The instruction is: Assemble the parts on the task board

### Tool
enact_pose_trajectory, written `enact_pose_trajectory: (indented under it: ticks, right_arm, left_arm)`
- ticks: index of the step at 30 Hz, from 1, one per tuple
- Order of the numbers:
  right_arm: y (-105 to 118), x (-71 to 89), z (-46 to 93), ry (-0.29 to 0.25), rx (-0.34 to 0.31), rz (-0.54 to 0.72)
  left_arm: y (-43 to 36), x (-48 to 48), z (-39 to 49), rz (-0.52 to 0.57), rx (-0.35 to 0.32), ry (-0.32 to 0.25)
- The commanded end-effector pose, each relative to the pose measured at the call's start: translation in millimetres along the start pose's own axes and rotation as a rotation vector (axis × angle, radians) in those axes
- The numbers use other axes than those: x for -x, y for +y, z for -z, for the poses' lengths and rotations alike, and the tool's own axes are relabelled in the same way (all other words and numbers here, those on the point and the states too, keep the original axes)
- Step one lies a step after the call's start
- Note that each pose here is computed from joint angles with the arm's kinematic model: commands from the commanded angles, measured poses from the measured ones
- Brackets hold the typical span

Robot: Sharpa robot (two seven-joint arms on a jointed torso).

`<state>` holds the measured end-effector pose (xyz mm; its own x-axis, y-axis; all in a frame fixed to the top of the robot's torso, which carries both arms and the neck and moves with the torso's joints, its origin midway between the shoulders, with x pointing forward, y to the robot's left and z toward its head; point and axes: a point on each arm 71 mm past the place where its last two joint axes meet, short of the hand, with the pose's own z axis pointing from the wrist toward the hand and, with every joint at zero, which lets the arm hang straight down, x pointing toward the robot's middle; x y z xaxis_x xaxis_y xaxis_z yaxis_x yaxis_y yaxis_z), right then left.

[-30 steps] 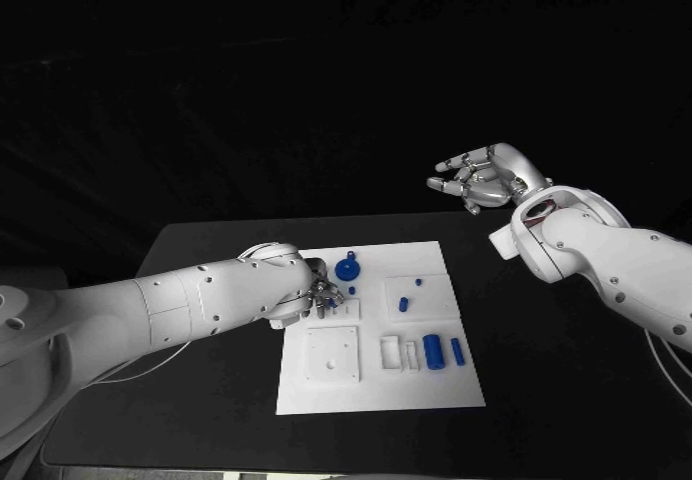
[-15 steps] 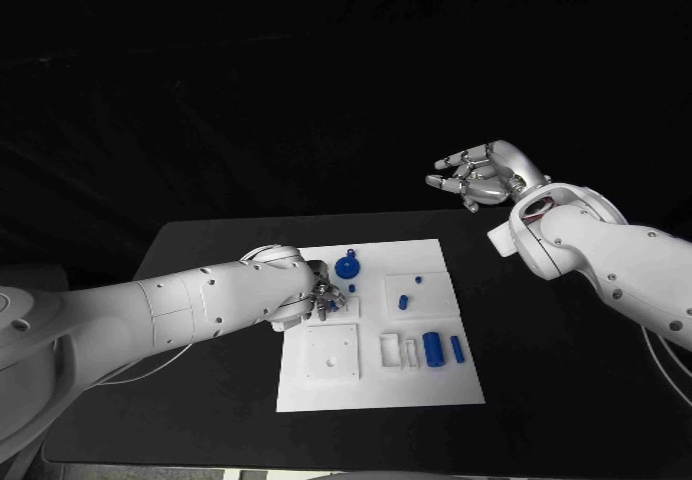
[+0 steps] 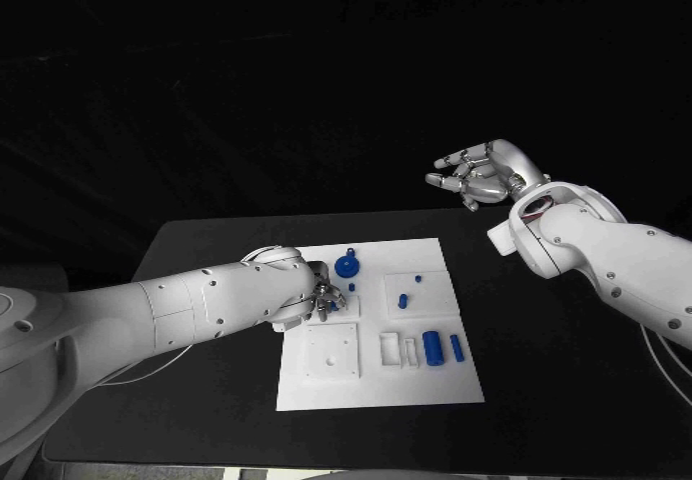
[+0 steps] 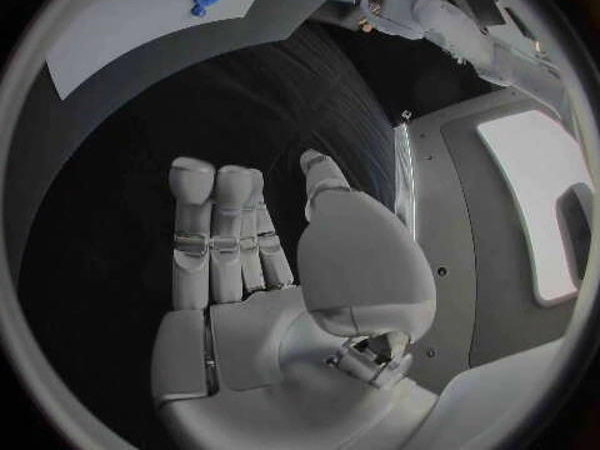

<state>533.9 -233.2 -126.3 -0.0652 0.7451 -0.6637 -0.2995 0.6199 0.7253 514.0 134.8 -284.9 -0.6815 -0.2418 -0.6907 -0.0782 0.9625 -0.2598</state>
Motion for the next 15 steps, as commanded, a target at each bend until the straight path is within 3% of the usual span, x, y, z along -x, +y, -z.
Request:
enact_pose_trajectory:
  ticks: [1,15]
  right_arm:
    - [1.1,-1.0,-0.5,0.011,0.005,-0.001]
    - [0.7,-1.1,-0.8,0.013,0.004,-0.001]
  left_arm:
    - [-2.4,-1.3,-0.1,-0.008,-0.008,0.002]
    - [1.3,-1.2,-0.4,-0.007,0.000,0.013]
